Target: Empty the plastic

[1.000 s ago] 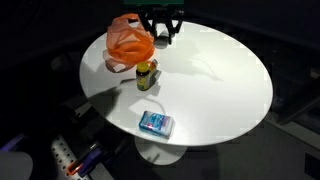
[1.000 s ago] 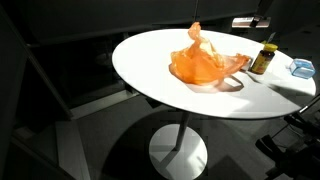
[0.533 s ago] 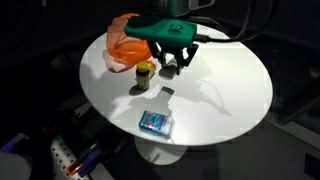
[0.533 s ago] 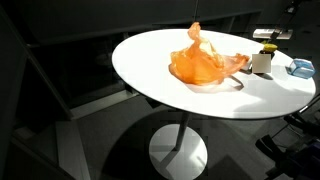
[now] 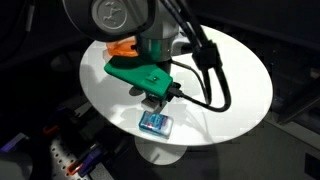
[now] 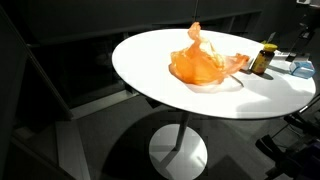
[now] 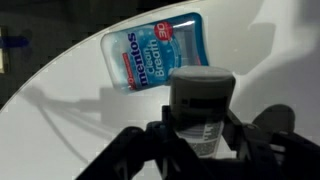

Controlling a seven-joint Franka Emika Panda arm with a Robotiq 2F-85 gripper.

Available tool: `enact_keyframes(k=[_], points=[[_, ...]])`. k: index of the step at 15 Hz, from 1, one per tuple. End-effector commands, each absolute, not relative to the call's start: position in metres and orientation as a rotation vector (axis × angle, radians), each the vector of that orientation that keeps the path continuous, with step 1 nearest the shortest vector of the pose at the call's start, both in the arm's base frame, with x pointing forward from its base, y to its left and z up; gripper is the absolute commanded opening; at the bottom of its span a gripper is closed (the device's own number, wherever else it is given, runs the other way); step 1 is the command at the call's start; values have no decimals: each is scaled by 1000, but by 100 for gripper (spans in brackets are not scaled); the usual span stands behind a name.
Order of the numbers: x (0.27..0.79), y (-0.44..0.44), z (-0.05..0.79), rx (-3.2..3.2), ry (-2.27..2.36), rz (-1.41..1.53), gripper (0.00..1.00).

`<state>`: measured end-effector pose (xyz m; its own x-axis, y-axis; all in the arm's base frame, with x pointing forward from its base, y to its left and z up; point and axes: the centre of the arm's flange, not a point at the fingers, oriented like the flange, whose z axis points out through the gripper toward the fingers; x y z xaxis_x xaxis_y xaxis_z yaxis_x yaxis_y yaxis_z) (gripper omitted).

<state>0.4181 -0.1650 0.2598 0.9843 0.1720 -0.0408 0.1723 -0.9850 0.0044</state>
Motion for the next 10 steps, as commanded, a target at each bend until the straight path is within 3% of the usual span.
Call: enact_keyframes(k=[1,2,4,6,8,10], points=[[399,-167,259,3139,238,-71,25],[397,-166,258,3147,234,-93,28],[394,-162,256,3149,240,-122,75],[392,-159,255,3153,243,-140,83],[391,-157,259,3164,239,-156,100],[390,-155,268,3189,219,-202,100]])
